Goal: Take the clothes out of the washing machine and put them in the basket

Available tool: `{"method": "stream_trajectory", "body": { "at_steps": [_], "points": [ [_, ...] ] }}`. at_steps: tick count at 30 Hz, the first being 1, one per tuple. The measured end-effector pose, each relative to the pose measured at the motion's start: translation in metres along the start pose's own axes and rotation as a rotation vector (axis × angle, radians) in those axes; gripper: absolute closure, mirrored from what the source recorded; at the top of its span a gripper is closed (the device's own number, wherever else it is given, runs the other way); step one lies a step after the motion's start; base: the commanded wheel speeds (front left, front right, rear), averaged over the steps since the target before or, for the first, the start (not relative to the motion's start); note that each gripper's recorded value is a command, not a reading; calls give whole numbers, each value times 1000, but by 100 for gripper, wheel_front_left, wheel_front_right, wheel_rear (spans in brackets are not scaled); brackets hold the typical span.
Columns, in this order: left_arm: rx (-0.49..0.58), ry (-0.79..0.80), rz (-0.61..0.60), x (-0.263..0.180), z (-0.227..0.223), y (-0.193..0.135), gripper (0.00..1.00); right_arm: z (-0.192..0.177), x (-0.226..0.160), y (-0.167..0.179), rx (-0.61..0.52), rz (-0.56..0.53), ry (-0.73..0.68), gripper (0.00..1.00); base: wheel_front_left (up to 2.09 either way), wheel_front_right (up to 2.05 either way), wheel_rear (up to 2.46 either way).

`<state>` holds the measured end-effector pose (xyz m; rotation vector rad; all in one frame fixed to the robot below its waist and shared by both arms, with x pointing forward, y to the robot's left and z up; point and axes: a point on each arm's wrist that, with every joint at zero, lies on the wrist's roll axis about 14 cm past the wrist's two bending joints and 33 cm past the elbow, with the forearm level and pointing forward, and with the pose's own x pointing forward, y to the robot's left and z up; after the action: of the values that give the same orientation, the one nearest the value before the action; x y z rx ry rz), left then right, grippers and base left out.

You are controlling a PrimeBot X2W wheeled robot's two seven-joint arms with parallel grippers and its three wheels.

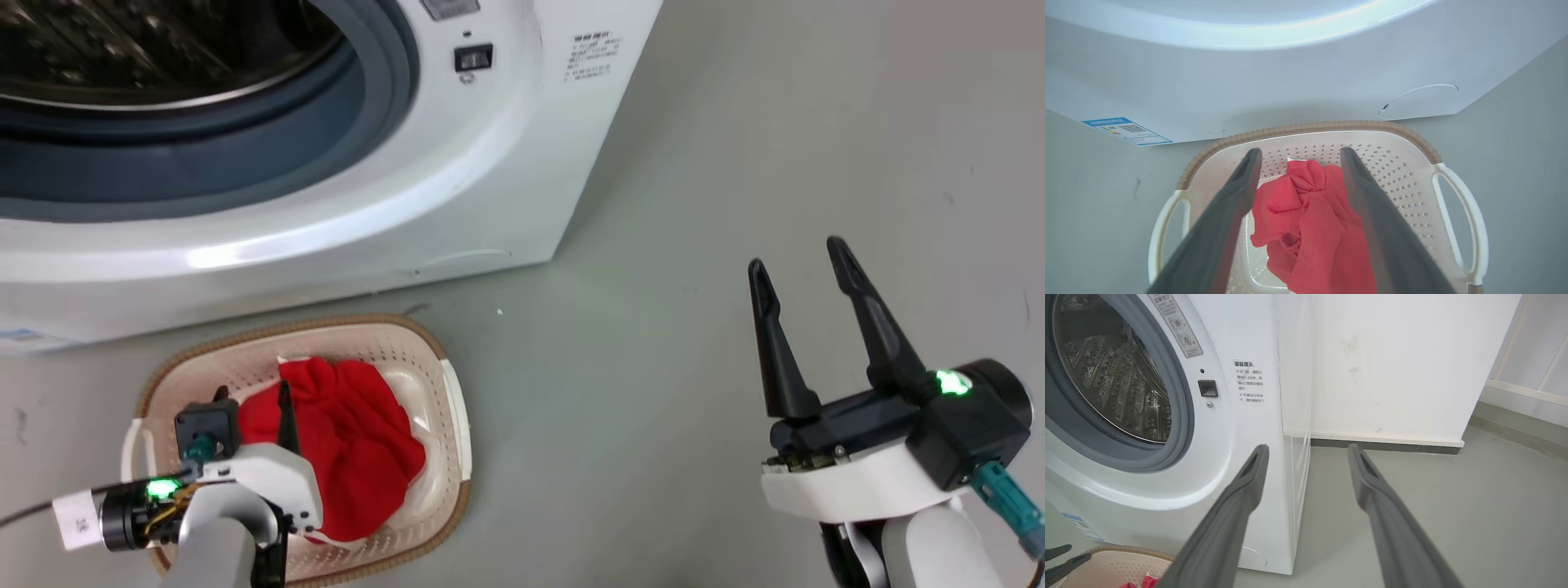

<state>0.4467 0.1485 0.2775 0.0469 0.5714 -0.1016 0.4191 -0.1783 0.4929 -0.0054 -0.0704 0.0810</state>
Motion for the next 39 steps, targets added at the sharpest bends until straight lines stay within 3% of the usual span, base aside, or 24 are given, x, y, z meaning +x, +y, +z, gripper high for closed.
{"method": "stream_trajectory", "body": {
  "at_steps": [21, 39],
  "points": [
    [-49, -464, 152, -128, 113, 32, 0, 45, -57, 24, 19, 42, -97, 0, 0, 0, 0],
    [-21, -659, 140, -202, 144, 23, 0, 58, -89, 23, 41, 27, -135, 0, 0, 0, 0]
  ]
}}
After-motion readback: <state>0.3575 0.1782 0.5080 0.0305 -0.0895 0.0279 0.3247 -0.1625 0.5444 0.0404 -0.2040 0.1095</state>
